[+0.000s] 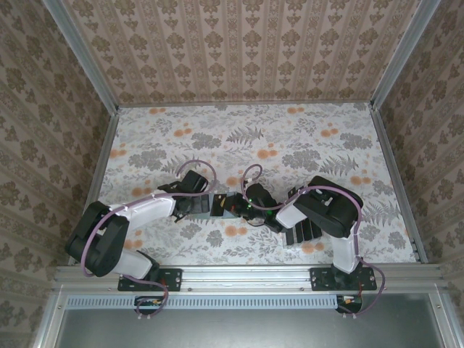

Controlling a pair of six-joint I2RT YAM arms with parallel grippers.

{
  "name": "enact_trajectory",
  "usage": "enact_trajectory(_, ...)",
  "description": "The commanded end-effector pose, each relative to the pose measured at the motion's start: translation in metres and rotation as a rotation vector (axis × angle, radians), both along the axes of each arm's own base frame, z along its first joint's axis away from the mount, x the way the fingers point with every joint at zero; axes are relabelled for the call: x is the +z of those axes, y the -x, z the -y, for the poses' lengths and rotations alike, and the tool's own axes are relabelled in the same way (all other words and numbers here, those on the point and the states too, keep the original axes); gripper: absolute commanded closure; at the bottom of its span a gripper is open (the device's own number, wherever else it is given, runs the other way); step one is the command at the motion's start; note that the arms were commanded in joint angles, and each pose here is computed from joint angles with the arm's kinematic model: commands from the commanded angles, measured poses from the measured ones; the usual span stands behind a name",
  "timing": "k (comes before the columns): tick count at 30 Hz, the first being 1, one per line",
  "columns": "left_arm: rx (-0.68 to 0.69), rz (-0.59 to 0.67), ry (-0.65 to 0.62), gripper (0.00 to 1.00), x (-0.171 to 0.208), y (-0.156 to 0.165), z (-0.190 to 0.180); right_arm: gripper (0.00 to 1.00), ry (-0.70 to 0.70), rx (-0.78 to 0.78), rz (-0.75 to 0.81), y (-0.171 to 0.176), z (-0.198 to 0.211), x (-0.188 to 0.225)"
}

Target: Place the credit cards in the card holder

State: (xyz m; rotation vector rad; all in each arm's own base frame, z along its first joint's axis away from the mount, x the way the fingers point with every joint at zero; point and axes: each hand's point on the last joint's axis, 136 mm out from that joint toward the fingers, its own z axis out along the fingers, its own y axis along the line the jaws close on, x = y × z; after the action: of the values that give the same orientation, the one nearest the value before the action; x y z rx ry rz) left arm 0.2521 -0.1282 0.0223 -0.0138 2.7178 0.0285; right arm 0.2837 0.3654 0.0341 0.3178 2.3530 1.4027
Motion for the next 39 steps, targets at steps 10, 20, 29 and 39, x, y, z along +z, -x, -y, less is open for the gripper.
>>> enact_trajectory(10,0.018,-0.052,-0.067,0.00,-0.011,0.015,-0.017,1.00,0.030,0.056,-0.081,0.014,-0.006,-0.025)
enact_trajectory(20,0.017,-0.053,-0.060,0.00,-0.011,0.015,-0.016,1.00,0.042,0.069,-0.096,0.009,-0.014,-0.029)
enact_trajectory(29,0.008,-0.046,-0.044,0.00,-0.006,0.011,-0.010,1.00,0.063,0.106,-0.113,0.005,-0.028,-0.031)
enact_trajectory(39,0.010,0.004,0.014,0.00,0.024,-0.003,-0.002,0.54,0.125,0.105,-0.100,0.005,-0.018,-0.020)
